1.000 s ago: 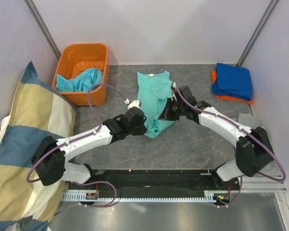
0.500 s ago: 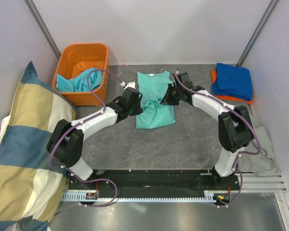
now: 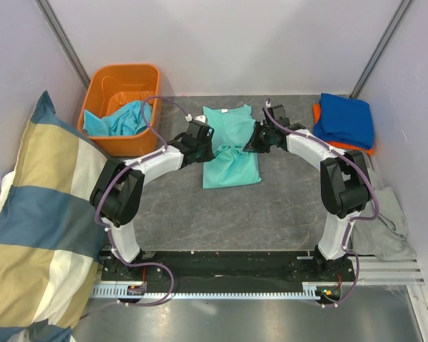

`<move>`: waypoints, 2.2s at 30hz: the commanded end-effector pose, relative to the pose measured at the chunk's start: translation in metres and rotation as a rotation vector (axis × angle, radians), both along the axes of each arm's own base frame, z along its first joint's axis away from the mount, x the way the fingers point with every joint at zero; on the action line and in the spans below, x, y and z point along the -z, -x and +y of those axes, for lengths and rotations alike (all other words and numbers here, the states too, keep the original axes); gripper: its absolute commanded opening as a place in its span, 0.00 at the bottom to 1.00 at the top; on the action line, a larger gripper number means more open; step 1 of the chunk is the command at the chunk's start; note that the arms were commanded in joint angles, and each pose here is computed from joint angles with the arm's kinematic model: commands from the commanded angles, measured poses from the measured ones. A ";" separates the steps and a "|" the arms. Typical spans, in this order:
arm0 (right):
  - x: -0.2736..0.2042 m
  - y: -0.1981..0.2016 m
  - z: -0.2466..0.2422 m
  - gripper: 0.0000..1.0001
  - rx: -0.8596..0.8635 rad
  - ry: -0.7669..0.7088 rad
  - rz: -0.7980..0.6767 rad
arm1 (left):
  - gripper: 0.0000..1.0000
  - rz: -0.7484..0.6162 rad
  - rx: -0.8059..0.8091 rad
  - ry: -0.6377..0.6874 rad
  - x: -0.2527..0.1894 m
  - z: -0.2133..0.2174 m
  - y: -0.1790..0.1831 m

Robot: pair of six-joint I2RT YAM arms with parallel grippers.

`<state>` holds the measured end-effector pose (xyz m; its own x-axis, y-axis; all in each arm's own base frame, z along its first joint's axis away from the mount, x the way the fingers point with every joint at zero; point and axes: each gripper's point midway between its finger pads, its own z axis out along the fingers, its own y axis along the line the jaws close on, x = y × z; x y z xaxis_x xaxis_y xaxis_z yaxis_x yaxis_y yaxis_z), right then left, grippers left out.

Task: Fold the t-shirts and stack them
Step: Fold the tshirt

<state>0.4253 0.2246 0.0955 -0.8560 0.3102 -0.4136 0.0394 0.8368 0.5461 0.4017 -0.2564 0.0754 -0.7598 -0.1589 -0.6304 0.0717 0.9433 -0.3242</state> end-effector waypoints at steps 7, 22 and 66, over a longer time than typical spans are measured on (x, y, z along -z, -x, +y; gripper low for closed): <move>-0.007 -0.022 -0.006 0.00 0.016 -0.007 -0.036 | 0.02 -0.059 0.047 0.035 -0.016 -0.012 -0.035; -0.051 -0.038 -0.100 0.79 0.167 0.142 -0.176 | 1.00 -0.127 -0.135 -0.133 -0.041 0.066 -0.034; 0.031 0.069 -0.089 0.81 0.055 0.032 0.046 | 1.00 -0.071 0.229 0.337 -0.046 -0.050 -0.016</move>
